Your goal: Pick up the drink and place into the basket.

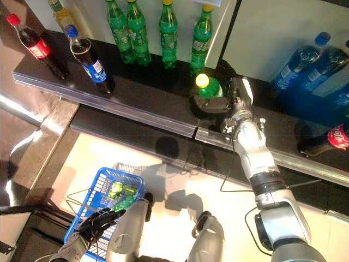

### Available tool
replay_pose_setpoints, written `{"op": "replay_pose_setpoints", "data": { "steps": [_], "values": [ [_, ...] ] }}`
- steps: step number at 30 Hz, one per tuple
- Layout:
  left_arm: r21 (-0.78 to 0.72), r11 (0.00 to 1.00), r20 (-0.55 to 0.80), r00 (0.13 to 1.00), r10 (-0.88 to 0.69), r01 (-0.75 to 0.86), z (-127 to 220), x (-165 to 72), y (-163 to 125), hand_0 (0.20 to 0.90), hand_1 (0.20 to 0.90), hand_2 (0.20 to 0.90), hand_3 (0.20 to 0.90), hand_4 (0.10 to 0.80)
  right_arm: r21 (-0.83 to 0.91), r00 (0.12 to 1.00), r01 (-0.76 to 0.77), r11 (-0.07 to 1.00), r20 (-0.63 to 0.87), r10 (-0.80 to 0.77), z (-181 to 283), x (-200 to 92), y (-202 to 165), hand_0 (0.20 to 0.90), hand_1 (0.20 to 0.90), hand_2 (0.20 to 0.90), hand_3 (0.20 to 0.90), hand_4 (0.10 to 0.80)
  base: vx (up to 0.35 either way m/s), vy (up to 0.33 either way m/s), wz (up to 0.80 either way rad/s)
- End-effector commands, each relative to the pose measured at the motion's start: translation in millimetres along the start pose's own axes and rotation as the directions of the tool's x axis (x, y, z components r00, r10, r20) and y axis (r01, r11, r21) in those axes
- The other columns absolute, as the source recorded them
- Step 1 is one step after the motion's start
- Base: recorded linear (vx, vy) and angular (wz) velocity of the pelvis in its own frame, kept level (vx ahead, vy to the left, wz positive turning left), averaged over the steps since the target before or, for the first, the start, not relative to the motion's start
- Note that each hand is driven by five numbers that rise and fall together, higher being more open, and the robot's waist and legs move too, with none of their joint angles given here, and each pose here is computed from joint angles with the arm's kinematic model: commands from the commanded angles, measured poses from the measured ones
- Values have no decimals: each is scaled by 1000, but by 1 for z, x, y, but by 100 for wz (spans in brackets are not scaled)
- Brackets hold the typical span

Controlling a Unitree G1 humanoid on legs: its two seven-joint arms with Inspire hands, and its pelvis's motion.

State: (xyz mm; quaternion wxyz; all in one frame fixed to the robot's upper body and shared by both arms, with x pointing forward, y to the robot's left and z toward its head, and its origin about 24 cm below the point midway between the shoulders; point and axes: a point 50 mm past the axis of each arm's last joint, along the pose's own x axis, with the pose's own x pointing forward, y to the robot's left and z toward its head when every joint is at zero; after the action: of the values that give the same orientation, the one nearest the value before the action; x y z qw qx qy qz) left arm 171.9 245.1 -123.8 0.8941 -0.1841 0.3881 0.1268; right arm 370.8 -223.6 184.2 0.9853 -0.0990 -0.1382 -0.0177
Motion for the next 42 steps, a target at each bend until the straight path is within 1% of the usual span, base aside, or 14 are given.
{"op": "replay_pose_setpoints", "data": {
  "steps": [1, 8, 14, 16, 22, 33, 42],
  "values": [
    [146, 985, 69, 993, -99, 89, 10, -8, 2, 300, 300, 300, 200, 100, -42, 983, 96, 994, 160, -89, 52, 19, -23, 900, 900, 900, 900, 800, -21, 4, 12],
    [143, 985, 80, 991, -104, 92, 15, -6, -2, 300, 300, 300, 200, 100, -76, 978, 177, 981, 122, -167, 50, 22, -33, 900, 900, 900, 900, 800, -12, 3, 3],
    [150, 984, 77, 991, -106, 93, 15, -6, -1, 300, 300, 300, 200, 100, -127, 977, 202, 971, 103, -189, 49, 24, -41, 900, 900, 900, 900, 800, 0, 0, 0],
    [154, 984, 73, 992, -103, 91, 15, -6, 0, 300, 300, 300, 200, 100, -153, 976, 213, 965, 87, -201, 47, 25, -44, 300, 300, 300, 200, 100, 0, 0, 0],
    [157, 983, 69, 992, -108, 96, 14, -7, 1, 300, 300, 300, 200, 100, -190, 968, 250, 949, 63, -243, 45, 26, -53, 300, 300, 300, 200, 100, 0, 1, 2],
    [161, 982, 69, 991, -115, 103, 15, -6, -2, 300, 300, 300, 200, 100, -184, 948, 316, 931, 36, -315, 43, 26, -62, 300, 300, 300, 200, 100, 0, 0, 0],
    [158, 982, 65, 991, -117, 105, 13, -6, -1, 300, 300, 300, 200, 100, -168, 947, 319, 933, 21, -320, 38, 24, -66, 300, 300, 300, 200, 100, -1, 0, 0]
  ]
}}
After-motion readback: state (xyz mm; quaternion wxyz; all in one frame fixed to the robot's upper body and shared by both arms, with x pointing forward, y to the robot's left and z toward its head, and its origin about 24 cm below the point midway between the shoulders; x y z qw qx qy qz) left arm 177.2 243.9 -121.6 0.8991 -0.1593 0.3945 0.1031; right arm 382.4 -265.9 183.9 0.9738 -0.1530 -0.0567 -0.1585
